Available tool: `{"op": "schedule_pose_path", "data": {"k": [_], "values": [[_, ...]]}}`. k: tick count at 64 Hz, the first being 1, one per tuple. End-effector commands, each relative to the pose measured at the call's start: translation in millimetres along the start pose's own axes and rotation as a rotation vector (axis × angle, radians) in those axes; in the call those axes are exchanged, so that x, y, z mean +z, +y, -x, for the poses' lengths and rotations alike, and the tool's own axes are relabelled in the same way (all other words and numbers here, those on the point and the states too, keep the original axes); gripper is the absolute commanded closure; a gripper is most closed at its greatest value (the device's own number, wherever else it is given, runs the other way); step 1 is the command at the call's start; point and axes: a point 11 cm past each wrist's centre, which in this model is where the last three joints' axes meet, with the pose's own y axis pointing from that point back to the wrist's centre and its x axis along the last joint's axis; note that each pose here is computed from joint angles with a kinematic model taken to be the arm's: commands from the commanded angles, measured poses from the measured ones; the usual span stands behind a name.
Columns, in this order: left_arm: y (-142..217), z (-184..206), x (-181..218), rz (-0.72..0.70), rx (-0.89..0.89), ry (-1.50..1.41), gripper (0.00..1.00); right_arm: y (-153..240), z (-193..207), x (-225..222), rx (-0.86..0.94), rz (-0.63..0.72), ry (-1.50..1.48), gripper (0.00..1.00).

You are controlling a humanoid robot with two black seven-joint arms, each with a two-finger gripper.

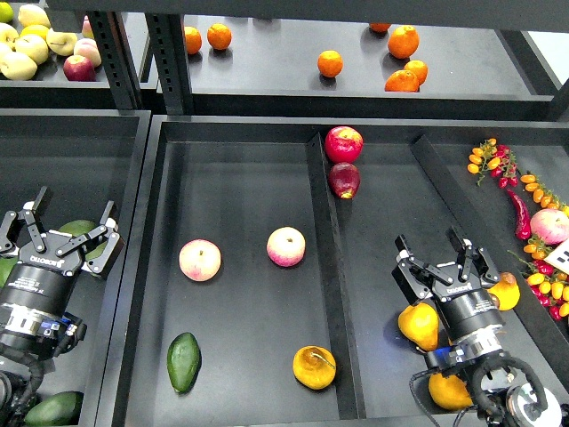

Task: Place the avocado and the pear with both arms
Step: 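Raise the left gripper out of the avocado bin toward the center compartment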

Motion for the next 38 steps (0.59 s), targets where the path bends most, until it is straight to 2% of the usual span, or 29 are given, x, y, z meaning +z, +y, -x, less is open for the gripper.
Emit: {"op": "schedule_pose_path", "data": {"k": [1, 38], "values": [[0, 0, 0, 0.001, 0.0, 0.003, 0.01, -12, 11, 1, -0.028, 0.013, 0.008, 0.0], [34, -26, -7, 0.006, 0.102, 0.041, 0.0, -12, 15, -4, -0.046, -0.001, 0.016, 0.01]]}}
